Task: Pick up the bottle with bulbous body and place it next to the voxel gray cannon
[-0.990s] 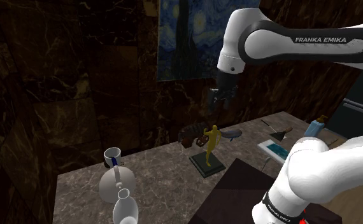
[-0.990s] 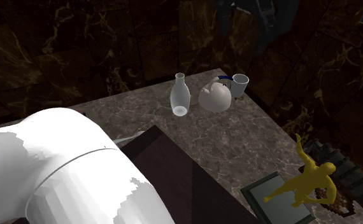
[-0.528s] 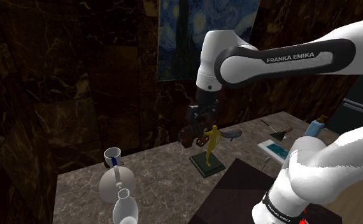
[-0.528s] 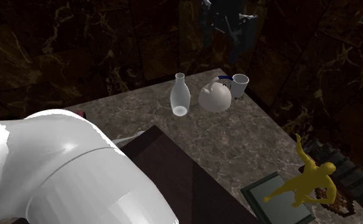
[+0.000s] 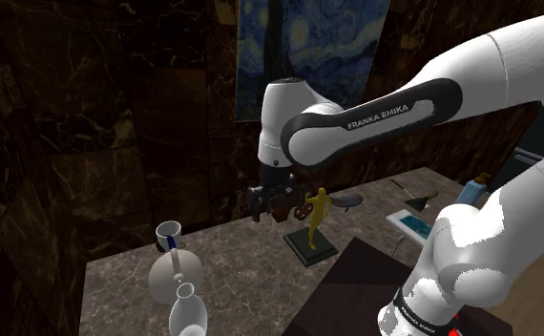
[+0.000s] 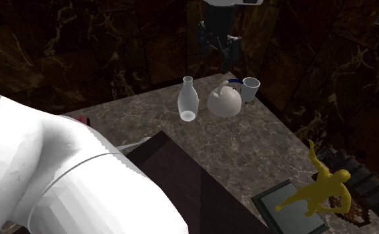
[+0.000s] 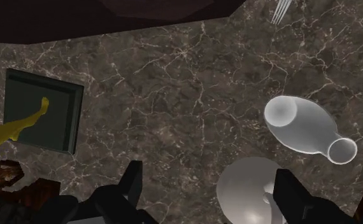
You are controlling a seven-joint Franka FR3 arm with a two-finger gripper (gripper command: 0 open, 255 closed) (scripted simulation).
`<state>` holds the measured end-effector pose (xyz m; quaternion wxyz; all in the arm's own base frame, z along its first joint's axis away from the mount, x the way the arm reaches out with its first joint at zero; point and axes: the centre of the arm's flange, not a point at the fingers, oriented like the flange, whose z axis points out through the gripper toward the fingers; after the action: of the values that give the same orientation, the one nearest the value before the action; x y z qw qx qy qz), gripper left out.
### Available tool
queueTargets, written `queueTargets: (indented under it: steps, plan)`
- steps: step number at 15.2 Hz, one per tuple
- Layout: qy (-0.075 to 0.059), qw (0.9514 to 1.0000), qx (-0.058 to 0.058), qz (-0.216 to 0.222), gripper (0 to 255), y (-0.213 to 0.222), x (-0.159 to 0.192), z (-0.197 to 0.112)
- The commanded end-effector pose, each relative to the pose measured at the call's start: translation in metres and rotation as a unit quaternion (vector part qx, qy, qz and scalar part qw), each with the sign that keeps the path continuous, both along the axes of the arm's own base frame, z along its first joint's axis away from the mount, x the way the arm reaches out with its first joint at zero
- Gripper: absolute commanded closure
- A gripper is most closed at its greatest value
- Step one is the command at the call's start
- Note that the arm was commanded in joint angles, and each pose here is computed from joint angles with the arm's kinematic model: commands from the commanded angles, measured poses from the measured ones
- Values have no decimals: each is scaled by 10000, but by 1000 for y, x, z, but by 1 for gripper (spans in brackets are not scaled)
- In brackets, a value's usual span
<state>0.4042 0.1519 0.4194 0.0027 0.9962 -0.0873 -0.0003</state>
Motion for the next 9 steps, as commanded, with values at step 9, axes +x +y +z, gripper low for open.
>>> queueTargets:
  steps: [9]
  plan:
    - [68,9999,14,149,0,92,48,-85]
